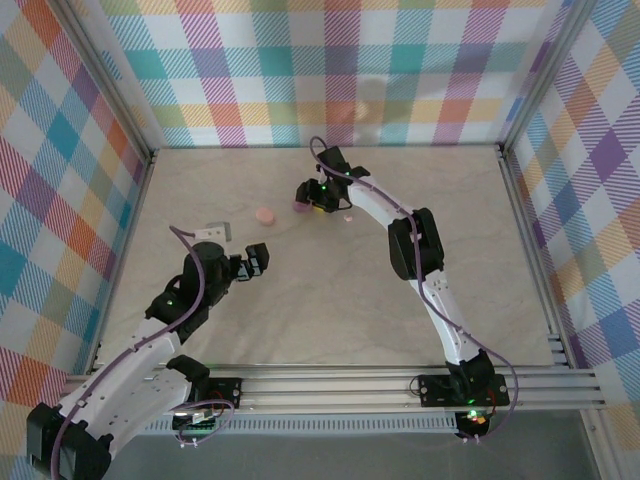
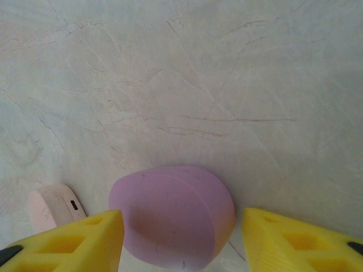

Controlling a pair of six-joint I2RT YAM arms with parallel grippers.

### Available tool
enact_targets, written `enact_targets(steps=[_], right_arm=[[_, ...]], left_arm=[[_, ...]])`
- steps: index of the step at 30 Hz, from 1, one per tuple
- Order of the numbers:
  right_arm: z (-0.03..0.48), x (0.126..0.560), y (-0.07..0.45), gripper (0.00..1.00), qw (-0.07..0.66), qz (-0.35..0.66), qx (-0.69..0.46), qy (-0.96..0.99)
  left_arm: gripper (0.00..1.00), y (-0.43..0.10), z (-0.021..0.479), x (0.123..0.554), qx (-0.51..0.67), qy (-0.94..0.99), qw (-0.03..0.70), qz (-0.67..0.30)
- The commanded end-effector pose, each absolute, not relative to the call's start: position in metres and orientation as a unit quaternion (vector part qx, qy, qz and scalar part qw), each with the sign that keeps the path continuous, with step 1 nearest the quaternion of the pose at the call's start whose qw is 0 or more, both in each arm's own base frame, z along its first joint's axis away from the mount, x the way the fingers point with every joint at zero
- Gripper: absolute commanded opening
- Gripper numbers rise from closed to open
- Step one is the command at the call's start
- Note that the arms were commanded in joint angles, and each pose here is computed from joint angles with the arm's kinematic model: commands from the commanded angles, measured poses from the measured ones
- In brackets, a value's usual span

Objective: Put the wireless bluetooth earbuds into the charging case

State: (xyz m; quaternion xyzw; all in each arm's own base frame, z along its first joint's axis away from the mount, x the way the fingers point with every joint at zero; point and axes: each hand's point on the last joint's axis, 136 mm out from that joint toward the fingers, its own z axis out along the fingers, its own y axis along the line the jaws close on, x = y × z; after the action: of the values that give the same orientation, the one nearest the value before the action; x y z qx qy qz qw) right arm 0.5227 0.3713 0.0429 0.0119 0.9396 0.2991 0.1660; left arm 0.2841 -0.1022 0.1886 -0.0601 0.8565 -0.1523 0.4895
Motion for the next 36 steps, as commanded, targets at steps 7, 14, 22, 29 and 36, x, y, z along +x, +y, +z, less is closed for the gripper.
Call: enact_targets(steps=[7, 14, 22, 29, 36], right_arm=[[0.113, 0.5, 0.386, 0.57, 0.238, 0.273, -0.079, 0.929], [0.106, 0.487, 0.439, 0.57, 0.244, 0.298, -0.163, 0.908], [0.084, 0.484, 0.48, 0.65, 0.279, 0.302, -0.233, 0.881], [0.069, 0.49, 0.488, 0.72, 0.295, 0.293, -0.259, 0.872], [0.064, 0.483, 0.496, 0.72, 0.305, 0.271, -0.299, 0.863]], left_arm=[[1.0, -0.092, 0.167, 0.29, -0.116, 0.902, 0.385, -0.156], [1.0, -0.086, 0.143, 0.283, -0.141, 0.918, 0.342, -0.142], [1.0, -0.081, 0.136, 0.275, -0.155, 0.918, 0.33, -0.156], [1.0, -0.078, 0.135, 0.27, -0.159, 0.918, 0.327, -0.157], [1.0, -0.074, 0.131, 0.269, -0.171, 0.915, 0.329, -0.161]])
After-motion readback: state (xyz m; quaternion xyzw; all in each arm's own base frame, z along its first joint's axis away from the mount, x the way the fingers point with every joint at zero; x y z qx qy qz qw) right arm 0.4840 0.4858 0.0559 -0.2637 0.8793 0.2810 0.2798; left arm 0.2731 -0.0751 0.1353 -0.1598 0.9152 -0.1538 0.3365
